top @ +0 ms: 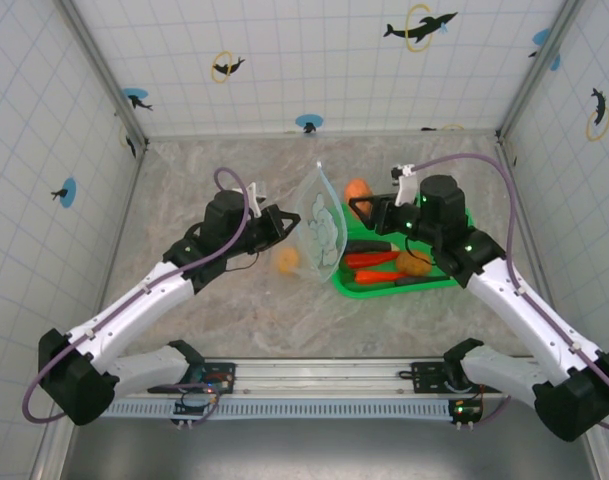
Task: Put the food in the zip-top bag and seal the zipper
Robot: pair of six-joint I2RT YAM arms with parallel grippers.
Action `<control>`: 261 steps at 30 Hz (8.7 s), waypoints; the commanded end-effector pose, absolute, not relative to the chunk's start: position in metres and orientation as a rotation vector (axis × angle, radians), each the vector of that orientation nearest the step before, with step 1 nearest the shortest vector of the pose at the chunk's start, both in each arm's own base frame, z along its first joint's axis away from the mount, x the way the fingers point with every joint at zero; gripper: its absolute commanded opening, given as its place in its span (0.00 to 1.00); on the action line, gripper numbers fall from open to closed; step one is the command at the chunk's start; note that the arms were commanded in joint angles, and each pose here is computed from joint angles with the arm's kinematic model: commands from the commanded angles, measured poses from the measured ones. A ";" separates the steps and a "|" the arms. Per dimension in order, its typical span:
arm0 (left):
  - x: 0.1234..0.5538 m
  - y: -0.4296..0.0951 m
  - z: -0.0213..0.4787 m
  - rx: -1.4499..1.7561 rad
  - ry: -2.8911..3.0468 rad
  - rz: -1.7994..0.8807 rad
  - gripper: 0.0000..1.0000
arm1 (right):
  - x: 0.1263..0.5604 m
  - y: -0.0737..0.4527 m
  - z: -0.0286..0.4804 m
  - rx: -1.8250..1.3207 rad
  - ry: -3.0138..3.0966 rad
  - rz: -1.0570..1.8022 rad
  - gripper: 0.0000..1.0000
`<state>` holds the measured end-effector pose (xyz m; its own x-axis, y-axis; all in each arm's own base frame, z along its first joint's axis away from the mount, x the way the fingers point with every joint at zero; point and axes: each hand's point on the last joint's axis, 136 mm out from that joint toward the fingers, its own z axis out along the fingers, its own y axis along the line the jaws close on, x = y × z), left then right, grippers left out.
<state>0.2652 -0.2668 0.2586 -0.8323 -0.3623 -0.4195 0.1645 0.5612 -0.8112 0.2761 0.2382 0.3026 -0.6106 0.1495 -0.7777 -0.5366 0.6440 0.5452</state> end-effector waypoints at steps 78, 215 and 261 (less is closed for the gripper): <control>0.250 -0.244 0.292 -0.092 2.107 -1.214 0.00 | 0.287 0.072 0.060 0.194 2.594 -0.019 1.00; 0.261 -0.254 0.270 -0.097 2.198 -1.168 0.00 | 0.321 -0.007 0.041 0.375 2.539 -0.399 0.94; 0.262 -0.253 0.304 -0.146 2.108 -1.250 0.00 | 0.320 0.178 0.296 -0.126 1.951 0.618 0.19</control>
